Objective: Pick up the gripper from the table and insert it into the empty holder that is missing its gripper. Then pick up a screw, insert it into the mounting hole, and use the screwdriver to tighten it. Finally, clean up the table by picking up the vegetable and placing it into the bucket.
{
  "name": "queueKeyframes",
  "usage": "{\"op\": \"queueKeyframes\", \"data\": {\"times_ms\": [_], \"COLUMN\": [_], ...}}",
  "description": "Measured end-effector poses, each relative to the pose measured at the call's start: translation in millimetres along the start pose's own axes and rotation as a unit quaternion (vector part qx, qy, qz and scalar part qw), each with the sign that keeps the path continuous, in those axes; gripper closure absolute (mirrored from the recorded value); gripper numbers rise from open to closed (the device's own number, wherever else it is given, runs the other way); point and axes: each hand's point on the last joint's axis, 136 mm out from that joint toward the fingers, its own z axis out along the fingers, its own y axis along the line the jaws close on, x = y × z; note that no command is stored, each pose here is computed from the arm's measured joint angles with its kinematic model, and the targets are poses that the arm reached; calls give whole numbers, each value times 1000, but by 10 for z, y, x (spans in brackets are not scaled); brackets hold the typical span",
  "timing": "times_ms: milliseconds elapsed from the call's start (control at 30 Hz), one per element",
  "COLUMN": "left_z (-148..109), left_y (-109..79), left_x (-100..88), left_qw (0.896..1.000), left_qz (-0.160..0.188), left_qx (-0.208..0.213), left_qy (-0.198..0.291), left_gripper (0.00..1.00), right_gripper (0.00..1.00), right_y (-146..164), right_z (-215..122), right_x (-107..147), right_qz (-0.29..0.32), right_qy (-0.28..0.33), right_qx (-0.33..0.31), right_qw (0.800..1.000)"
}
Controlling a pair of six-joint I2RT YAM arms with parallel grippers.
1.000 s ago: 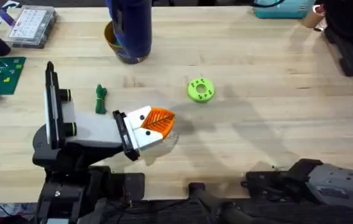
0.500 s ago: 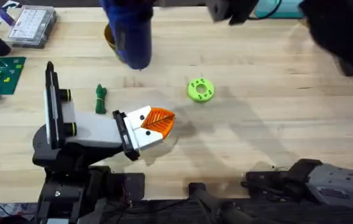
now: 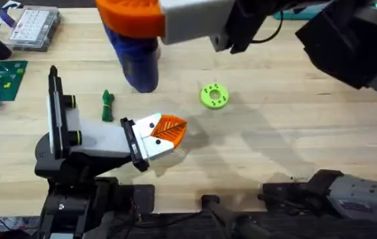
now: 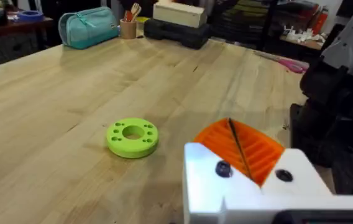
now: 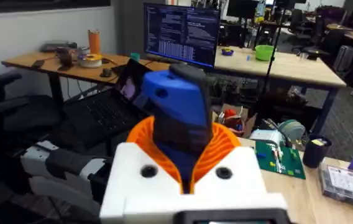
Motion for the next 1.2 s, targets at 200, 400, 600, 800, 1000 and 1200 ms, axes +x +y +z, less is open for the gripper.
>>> {"op": "queueKeyframes", "data": {"times_ms": [200, 400, 600, 800, 1000, 1200], "left_z": [0, 0, 0, 0, 0, 0], "left_y": [0, 0, 1, 0, 1, 0], "left_x": [0, 0, 0, 0, 0, 0], "left_qw": [1000, 1000, 1000, 1000, 1000, 1000], "left_qz": [0, 0, 0, 0, 0, 0], "left_qx": [0, 0, 0, 0, 0, 0], "left_qy": [0, 0, 0, 0, 0, 0], "left_gripper": [984, 984, 984, 984, 984, 984], "right_gripper": [957, 960, 959, 957, 960, 959], "right_y": [52, 76, 144, 174, 209, 220], "right_z": [43, 61, 118, 130, 117, 112], "right_x": [117, 193, 201, 304, 457, 519], "right_qz": [12, 22, 24, 30, 27, 32], "right_qy": [3, 7, 6, 9, 8, 10], "right_qx": [-8, -11, -23, -26, -28, -29], "right_qw": [1000, 1000, 999, 999, 999, 999]}}
